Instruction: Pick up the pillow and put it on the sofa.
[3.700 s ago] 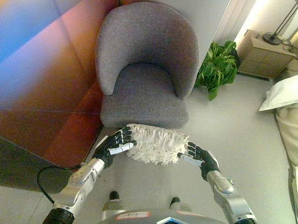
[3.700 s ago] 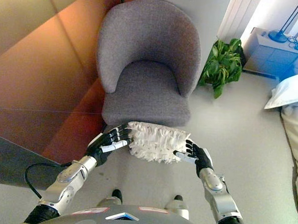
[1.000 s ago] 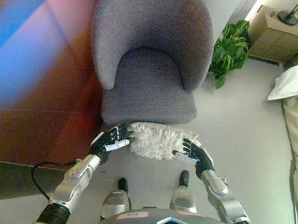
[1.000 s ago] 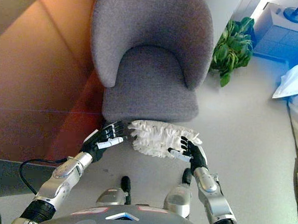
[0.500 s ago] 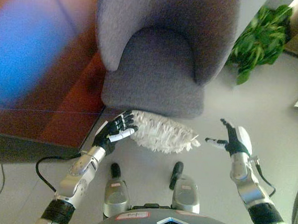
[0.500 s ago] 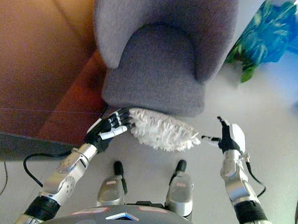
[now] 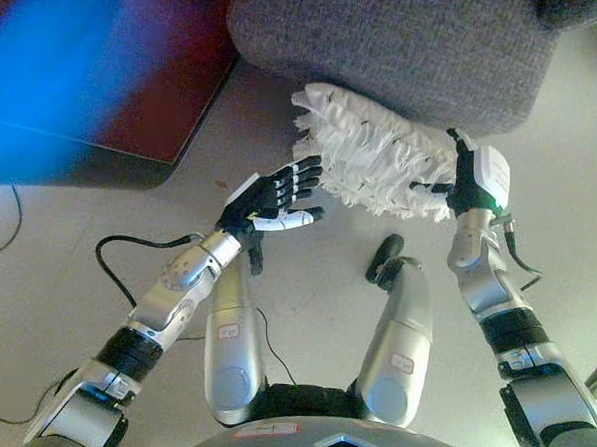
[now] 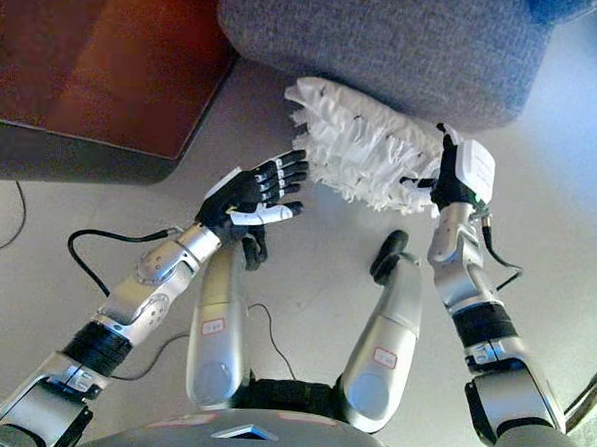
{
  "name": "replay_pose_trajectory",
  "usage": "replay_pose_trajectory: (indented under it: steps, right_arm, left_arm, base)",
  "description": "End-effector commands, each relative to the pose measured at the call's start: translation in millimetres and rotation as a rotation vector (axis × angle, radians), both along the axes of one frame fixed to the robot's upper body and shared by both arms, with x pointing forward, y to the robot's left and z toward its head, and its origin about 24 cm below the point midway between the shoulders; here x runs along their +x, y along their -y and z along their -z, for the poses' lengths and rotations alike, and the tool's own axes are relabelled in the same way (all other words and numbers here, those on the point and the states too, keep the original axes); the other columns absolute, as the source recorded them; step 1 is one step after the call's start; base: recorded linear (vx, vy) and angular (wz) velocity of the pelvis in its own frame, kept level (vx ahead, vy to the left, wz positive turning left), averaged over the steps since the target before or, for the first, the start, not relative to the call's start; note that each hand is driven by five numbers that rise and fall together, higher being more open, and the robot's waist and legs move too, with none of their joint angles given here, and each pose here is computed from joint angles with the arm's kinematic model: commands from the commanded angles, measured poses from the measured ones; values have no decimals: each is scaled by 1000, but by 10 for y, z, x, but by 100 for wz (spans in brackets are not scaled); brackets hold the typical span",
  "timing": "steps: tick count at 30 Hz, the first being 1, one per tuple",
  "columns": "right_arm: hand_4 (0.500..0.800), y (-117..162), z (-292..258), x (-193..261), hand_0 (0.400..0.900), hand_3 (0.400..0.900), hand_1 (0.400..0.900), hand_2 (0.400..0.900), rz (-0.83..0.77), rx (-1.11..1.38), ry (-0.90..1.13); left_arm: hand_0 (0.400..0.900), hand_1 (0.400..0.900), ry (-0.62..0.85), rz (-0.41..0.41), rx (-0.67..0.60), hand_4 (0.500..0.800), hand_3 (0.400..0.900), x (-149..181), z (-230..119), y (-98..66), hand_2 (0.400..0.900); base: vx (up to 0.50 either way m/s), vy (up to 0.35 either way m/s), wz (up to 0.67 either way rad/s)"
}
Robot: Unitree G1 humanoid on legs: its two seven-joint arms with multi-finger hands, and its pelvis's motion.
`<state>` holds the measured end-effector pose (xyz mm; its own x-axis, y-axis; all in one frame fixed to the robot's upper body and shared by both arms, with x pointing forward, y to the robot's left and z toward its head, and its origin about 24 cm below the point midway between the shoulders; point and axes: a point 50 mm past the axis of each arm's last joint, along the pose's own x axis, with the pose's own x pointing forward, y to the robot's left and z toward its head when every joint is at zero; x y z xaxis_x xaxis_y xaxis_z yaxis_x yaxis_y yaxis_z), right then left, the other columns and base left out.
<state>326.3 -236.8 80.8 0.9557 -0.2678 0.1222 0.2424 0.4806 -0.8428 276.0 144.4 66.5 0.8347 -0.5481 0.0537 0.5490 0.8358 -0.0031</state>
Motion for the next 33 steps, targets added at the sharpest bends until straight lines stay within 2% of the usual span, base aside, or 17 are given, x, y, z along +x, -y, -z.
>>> replay_pose_trajectory:
  steps: [1, 10, 18, 22, 23, 24, 27, 33]
  right_arm:
    - [800, 200, -361, 35, 900, 900, 900, 900, 73, -64, 160]
    - [800, 471, -653, 270, 900, 900, 900, 900, 275, -62, 236]
    - [800, 570, -687, 457, 900, 900, 900, 900, 440, -22, 92]
    - [800, 634, -532, 461, 900, 900, 900, 900, 489, 18, -66]
    - [746, 633, -495, 459, 810, 810, 810, 810, 485, 30, -89]
    - [500, 628, -490, 464, 400, 400, 400, 400, 477, 32, -111]
    - [500, 550, -403, 474, 400, 400, 400, 400, 445, 126, -140]
    - [500, 394, -369, 490, 400, 400, 400, 400, 397, 231, -70]
  left_arm:
    - [900, 900, 185, 62, -88, 800, 900, -97, -343, 23, 900]
    - [900, 900, 219, 90, -207, 800, 900, -100, -471, 41, 900]
    - [900, 900, 186, 182, -274, 800, 900, -76, -485, 196, 900]
    - [900, 900, 159, 210, -270, 800, 900, -80, -440, 269, 900]
    - [900, 900, 154, 211, -270, 800, 900, -82, -433, 283, 900]
    - [900, 900, 151, 206, -273, 800, 900, -85, -425, 283, 900]
    - [900, 900, 135, 197, -282, 800, 900, -92, -397, 285, 900]
    - [900, 900, 118, 176, -287, 800, 900, -117, -368, 274, 900]
  base:
    - [-12, 94, -3]
    - [7, 108, 7]
    - [-1, 59, 16]
    - [19, 48, 11]
    - [21, 39, 12]
    - [28, 48, 10]
    - [34, 41, 8]
    - [33, 20, 1]
